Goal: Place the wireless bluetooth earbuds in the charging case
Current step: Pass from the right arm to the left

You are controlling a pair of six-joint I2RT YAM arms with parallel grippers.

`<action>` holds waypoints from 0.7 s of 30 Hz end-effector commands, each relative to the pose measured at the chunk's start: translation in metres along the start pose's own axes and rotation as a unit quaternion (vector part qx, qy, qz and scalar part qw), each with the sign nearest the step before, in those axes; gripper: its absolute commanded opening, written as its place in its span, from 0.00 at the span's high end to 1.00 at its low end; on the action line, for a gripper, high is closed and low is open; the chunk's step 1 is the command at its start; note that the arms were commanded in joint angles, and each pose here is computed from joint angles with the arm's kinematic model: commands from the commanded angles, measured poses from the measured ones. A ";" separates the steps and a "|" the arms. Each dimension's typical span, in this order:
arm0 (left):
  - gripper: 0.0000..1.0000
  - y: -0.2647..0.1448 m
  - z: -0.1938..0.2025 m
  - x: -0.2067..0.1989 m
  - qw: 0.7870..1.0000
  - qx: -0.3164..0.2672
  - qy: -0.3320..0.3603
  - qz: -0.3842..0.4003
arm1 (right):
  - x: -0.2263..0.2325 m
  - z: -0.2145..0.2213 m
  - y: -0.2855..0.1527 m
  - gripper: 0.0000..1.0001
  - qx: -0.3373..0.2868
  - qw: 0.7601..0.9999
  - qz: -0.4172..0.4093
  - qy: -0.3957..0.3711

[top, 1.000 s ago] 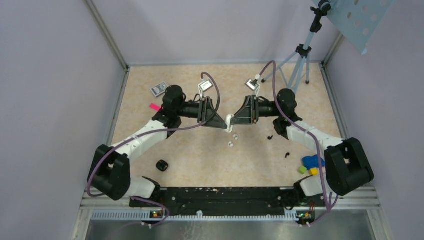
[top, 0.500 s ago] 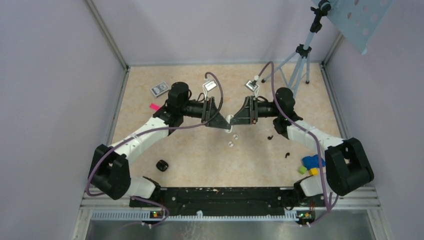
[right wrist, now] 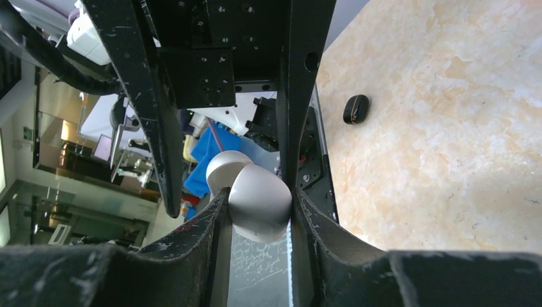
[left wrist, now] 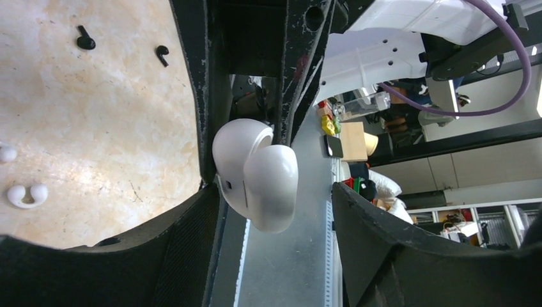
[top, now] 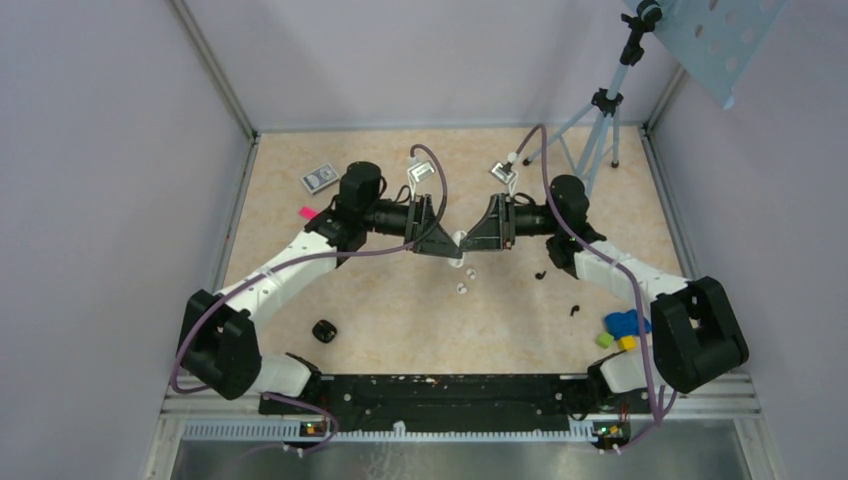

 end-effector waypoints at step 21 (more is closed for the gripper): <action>0.12 -0.044 -0.011 -0.015 0.995 -0.074 0.063 -0.026 | 0.028 -0.018 0.001 1.00 -0.005 0.997 -0.023 -0.069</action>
Point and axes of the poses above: each gripper's point midway between its finger pads, its own y axis out along the fingers, its own x axis along the line the jaws close on, z = x × y, the point moved 3 cm from there along -y, back along the fingers, and after that the axes turned 12 degrees about -y, right-handed, at the moved point
